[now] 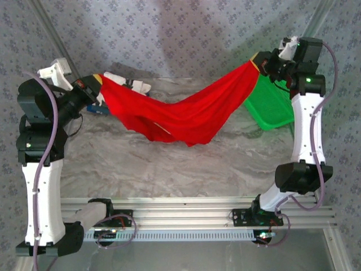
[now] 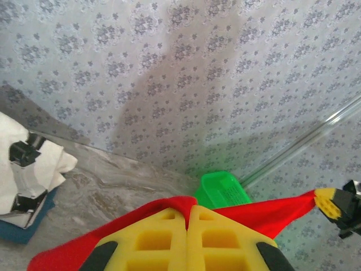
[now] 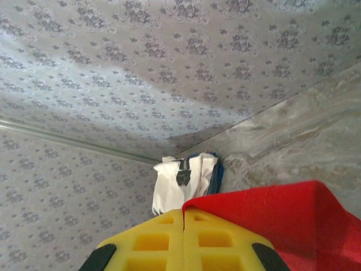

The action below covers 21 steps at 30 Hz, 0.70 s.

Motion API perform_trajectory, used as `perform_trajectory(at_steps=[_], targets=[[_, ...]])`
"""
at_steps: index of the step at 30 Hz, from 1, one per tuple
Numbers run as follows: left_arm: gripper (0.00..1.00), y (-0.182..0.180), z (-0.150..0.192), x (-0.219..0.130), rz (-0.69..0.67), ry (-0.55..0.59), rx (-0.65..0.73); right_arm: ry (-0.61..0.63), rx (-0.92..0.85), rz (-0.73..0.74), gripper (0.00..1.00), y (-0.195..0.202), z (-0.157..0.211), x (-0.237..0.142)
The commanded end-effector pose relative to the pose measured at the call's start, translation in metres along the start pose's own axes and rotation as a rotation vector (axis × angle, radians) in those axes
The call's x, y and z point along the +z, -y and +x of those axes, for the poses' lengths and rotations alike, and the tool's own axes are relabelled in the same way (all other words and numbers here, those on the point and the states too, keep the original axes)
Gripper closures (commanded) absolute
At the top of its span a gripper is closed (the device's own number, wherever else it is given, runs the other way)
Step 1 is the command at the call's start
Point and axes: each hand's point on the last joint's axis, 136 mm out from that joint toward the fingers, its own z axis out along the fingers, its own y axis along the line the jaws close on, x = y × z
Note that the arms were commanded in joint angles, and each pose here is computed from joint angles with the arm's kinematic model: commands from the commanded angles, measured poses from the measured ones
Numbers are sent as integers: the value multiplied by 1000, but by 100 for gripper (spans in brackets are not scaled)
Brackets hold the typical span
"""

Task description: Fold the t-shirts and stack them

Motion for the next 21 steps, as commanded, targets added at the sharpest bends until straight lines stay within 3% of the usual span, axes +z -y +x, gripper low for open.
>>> perform_trajectory(at_steps=[1, 5, 9, 17, 21], targets=[[100, -11, 1, -11, -55, 37, 32, -35, 53, -55, 100, -15, 19, -31], [100, -26, 12, -7, -109, 9, 15, -66, 110, -82, 100, -3, 25, -30], [100, -56, 29, 10, -209, -58, -29, -160, 172, 19, 100, 33, 40, -10], [100, -158, 125, 12, -509, -208, -189, -477, 105, 367, 100, 131, 127, 68], [100, -196, 167, -4, -634, -263, -208, -576, 80, 420, 100, 159, 155, 118]])
